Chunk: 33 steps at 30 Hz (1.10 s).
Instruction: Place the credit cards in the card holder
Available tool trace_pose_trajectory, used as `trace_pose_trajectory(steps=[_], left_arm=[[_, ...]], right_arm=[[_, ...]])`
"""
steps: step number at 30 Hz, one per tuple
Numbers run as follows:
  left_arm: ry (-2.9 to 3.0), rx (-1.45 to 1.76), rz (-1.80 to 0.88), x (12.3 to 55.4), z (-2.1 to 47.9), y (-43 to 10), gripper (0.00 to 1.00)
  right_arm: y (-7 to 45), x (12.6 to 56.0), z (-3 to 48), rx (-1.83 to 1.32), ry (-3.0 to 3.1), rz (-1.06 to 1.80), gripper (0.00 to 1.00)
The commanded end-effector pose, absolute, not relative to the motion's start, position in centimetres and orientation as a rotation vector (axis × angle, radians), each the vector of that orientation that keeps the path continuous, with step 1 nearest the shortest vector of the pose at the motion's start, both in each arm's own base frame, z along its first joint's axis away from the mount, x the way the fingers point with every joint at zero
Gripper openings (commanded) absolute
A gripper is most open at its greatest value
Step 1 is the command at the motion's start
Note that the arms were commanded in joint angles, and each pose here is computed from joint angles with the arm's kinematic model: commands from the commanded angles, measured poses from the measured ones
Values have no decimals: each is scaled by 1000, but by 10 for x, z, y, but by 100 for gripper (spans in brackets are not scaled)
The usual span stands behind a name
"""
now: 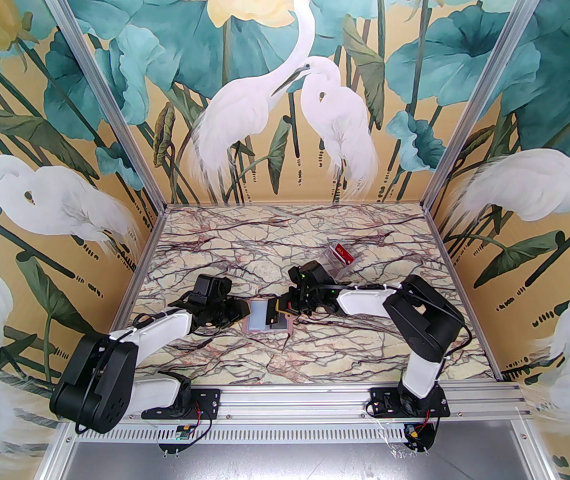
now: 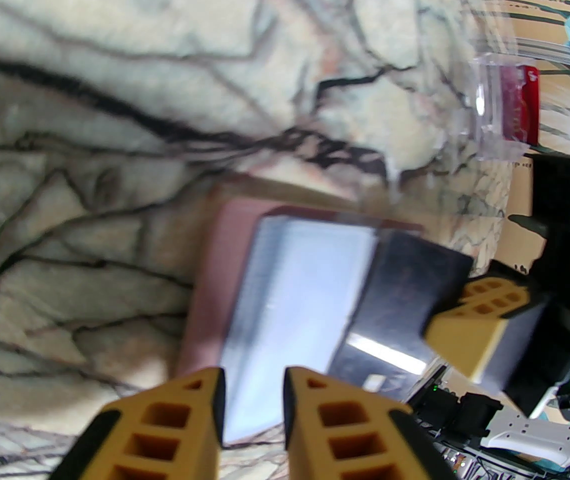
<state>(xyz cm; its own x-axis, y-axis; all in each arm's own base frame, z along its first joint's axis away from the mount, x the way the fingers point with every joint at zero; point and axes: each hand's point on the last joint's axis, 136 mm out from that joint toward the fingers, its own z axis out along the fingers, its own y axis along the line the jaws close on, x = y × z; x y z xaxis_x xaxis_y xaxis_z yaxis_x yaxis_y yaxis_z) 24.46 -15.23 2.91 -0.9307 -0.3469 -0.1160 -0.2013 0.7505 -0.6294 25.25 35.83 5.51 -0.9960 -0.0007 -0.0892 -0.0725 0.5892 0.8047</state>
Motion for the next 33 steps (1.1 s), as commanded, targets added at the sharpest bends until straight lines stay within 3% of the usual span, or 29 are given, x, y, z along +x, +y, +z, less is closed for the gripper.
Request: trace_pose_trajectory(steps=[1,33], left_arm=[[2719,-443,-932,246,23,-152,25],[2749,-444,-919,245,17,-151,21]], right_arm=[[364,261,59,-56,2703,1384,0],[374,240,29,-104,2792,1375,0]])
